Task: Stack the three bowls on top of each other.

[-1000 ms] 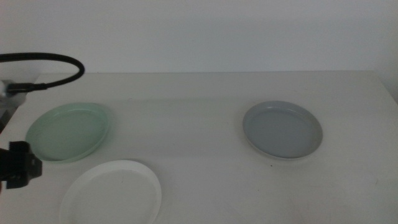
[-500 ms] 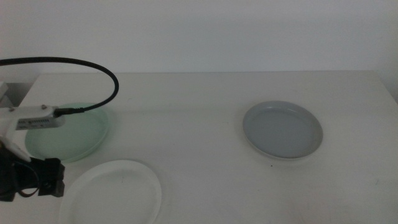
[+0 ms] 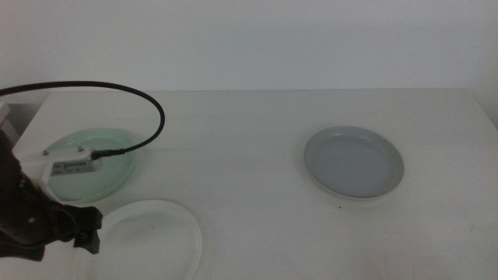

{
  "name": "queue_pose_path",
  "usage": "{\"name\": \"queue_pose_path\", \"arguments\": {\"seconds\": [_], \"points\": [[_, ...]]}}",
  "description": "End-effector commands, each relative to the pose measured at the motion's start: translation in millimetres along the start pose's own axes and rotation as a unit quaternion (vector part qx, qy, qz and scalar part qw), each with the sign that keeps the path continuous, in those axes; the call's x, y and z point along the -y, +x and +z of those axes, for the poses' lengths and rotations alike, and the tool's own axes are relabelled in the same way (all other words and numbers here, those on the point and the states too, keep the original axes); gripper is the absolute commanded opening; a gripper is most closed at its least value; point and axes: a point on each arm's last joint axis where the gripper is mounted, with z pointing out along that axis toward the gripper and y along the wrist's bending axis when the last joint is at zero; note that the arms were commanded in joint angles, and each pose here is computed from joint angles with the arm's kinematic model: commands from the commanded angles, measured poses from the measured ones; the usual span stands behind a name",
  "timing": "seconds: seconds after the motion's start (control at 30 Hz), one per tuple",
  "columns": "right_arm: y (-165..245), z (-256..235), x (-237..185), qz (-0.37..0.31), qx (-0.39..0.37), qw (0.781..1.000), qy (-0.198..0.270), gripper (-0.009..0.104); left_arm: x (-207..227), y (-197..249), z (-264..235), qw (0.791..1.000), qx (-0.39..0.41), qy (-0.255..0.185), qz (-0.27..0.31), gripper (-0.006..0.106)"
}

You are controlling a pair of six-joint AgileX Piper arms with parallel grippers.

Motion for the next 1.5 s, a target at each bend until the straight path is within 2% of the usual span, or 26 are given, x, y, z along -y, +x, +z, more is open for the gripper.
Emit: {"name": "queue_pose_path", "arguments": {"seconds": [0.0, 0.13, 0.2, 0.43, 0.53, 0.6, 0.7, 0.8, 0.93, 1.13, 1.47], "points": [[-8, -2, 1, -0.009, 0.051, 0.999, 0.009, 0.052, 3, -11, -3, 1.000, 0.024, 0.014, -0.010, 0.105], [-8, -2, 1, -0.009, 0.051, 0.999, 0.009, 0.052, 5, -13, 13, 1.000, 0.000, 0.024, -0.008, 0.104], [-8, -2, 1, -0.009, 0.051, 0.999, 0.009, 0.052, 4, -13, 20, 1.000, -0.012, 0.023, -0.007, 0.100], [-8, -2, 1, -0.009, 0.051, 0.999, 0.009, 0.052, 3, -14, 39, 0.999, -0.038, 0.021, -0.014, 0.071], [-8, -2, 1, -0.009, 0.051, 0.999, 0.009, 0.052, 3, -14, 41, 0.999, -0.042, 0.022, -0.015, 0.052], [-8, -2, 1, -0.009, 0.051, 0.999, 0.009, 0.052, 4, -13, 41, 0.999, -0.046, 0.022, -0.016, 0.034], [-8, -2, 1, -0.009, 0.051, 0.999, 0.009, 0.052, 5, -14, 38, 0.998, -0.054, 0.025, -0.022, 0.000], [-8, -2, 1, -0.009, 0.051, 0.999, 0.009, 0.052, 7, -17, 27, 0.998, -0.053, 0.030, -0.016, 0.000], [-8, -2, 1, -0.009, 0.051, 0.999, 0.009, 0.052, 18, -30, -1, 0.999, -0.010, 0.045, -0.006, 0.000], [-8, -2, 1, -0.009, 0.051, 0.999, 0.009, 0.052, 53, -62, -38, 0.996, 0.041, 0.069, 0.026, 0.000], [-8, -2, 1, -0.009, 0.051, 0.999, 0.009, 0.052, 124, -106, -29, 0.990, 0.041, 0.102, 0.091, 0.000]]}}
